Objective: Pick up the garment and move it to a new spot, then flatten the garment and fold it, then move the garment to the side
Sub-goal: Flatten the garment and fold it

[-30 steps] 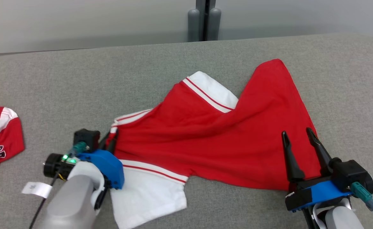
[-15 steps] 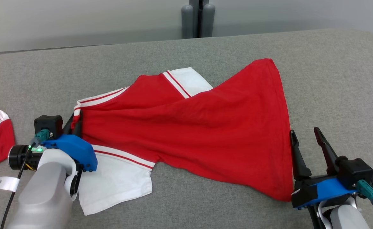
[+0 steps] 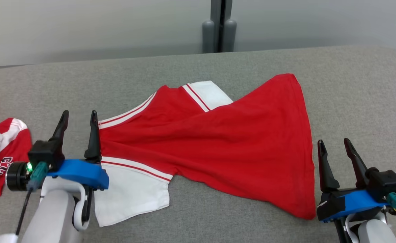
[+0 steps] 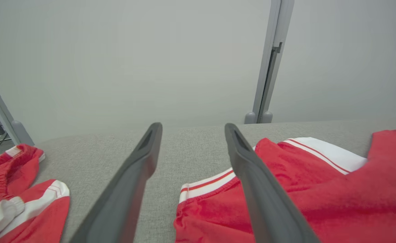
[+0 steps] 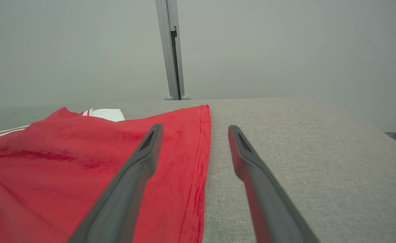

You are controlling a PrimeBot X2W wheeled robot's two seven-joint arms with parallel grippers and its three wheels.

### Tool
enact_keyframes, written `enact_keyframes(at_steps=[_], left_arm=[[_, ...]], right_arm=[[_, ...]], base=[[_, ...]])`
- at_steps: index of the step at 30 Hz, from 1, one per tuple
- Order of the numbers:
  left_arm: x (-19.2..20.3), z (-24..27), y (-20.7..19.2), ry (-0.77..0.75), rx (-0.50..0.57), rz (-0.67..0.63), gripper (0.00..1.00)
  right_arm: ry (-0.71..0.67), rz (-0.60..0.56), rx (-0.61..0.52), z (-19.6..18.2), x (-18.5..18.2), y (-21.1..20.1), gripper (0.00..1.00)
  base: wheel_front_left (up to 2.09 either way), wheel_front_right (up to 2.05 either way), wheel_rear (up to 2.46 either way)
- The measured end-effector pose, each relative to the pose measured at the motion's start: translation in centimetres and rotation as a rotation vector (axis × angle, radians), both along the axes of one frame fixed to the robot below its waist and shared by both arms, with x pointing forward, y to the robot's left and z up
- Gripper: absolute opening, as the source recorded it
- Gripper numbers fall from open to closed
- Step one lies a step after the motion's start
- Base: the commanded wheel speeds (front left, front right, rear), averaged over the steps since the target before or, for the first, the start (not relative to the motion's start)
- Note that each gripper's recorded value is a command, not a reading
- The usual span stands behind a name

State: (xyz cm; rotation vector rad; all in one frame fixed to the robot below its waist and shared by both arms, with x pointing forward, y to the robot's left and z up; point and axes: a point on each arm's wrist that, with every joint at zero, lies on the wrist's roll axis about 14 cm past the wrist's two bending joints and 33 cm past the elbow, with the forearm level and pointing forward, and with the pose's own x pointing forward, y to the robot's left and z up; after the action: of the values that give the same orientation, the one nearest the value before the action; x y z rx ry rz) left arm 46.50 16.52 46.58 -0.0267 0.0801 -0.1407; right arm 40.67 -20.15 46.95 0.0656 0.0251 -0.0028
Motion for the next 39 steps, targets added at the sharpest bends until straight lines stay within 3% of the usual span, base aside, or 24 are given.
enact_keyframes(at_steps=[7,16,28,35,39], left_arm=[[-3.1,3.1,1.4,-0.115,-0.002,0.058,1.00],[-6.7,2.5,2.3,-0.110,-0.010,0.117,1.00],[-7.9,3.4,2.3,-0.140,-0.016,0.128,1.00],[-7.7,2.9,2.3,-0.128,-0.012,0.124,1.00],[-7.5,2.7,2.4,-0.122,-0.013,0.124,1.00]], right_arm=[[-0.018,0.004,-0.001,0.7,-0.1,0.2,1.00],[-0.021,0.008,0.000,0.8,-0.5,0.3,1.00],[0.013,0.002,0.005,-0.2,-1.2,0.2,1.00],[-0.042,0.025,-0.032,2.5,1.7,0.2,1.00],[0.008,0.047,-0.050,2.7,3.7,0.4,1.00]], base=[[0.00,0.00,0.00],[0.00,0.00,0.00],[0.00,0.00,0.00],[0.00,0.00,0.00],[0.00,0.00,0.00]])
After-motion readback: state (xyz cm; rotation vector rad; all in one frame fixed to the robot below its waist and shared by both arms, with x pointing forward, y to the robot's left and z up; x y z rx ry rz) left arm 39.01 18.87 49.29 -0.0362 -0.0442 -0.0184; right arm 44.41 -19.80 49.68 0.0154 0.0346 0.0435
